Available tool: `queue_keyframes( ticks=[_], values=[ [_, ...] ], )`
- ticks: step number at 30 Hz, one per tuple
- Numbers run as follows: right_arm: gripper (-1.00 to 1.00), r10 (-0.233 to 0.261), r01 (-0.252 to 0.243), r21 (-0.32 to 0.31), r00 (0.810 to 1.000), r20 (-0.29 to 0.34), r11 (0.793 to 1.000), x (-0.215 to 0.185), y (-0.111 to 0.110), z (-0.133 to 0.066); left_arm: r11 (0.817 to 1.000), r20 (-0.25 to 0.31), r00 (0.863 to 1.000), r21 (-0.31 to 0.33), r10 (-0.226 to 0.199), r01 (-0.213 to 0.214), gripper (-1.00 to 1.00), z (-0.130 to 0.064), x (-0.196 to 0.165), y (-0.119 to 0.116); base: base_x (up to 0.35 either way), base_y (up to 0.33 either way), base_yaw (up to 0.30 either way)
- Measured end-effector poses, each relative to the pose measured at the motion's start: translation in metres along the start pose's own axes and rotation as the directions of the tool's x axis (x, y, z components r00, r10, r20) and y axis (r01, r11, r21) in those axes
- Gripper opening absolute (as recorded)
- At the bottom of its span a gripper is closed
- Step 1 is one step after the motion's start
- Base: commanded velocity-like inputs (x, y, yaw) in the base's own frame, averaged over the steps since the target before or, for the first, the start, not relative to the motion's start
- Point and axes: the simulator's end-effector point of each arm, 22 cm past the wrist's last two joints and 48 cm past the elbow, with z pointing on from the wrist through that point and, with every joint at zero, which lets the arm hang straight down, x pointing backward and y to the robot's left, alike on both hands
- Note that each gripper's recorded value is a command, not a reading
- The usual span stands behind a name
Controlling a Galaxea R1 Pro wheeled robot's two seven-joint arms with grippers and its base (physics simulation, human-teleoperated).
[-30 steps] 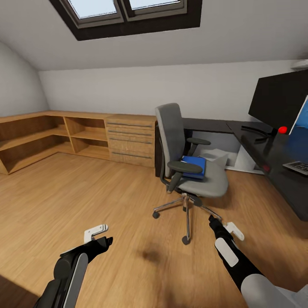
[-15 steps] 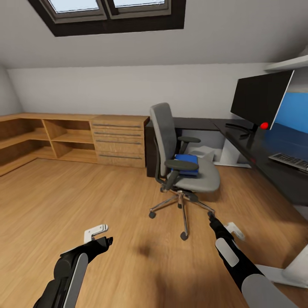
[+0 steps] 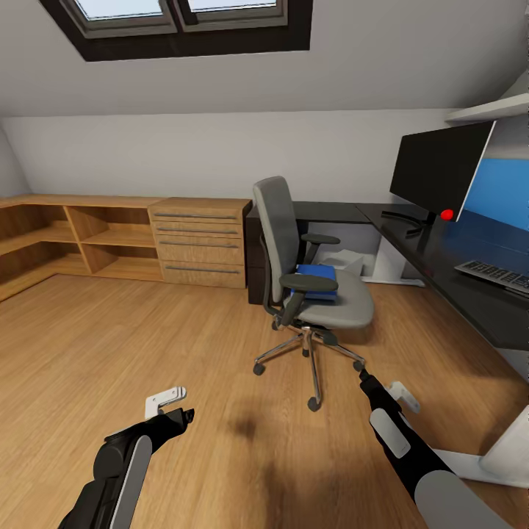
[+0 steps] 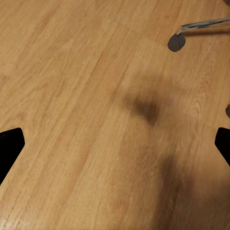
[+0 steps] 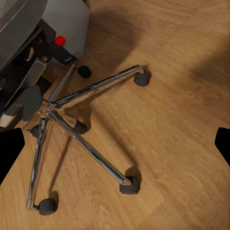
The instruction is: In the bedroom, organize the workspace by keeping the computer under the desk, ensuring the monitor is on the desk, placing the keyboard on the desk next to the monitor, placing the mouse on the desk next to the keyboard, moving the folder from the swivel chair onto the desk next to the mouse, stacking the notebook on top of the folder with the pen on top of the notebook, and positioning the swivel chair next to the desk.
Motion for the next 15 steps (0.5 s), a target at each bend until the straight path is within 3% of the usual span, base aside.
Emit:
queue_keyframes(
  ticks=[15],
  values=[
    [1.00, 0.000, 0.000, 0.000, 1.000, 0.000, 1.000, 0.0001, -0.0003, 0.0000, 1.000, 0.001, 1.000, -0.003, -0.001, 0.002, 1.00, 0.0001, -0.0002, 0.0009, 0.000, 0.000, -0.243]
  ],
)
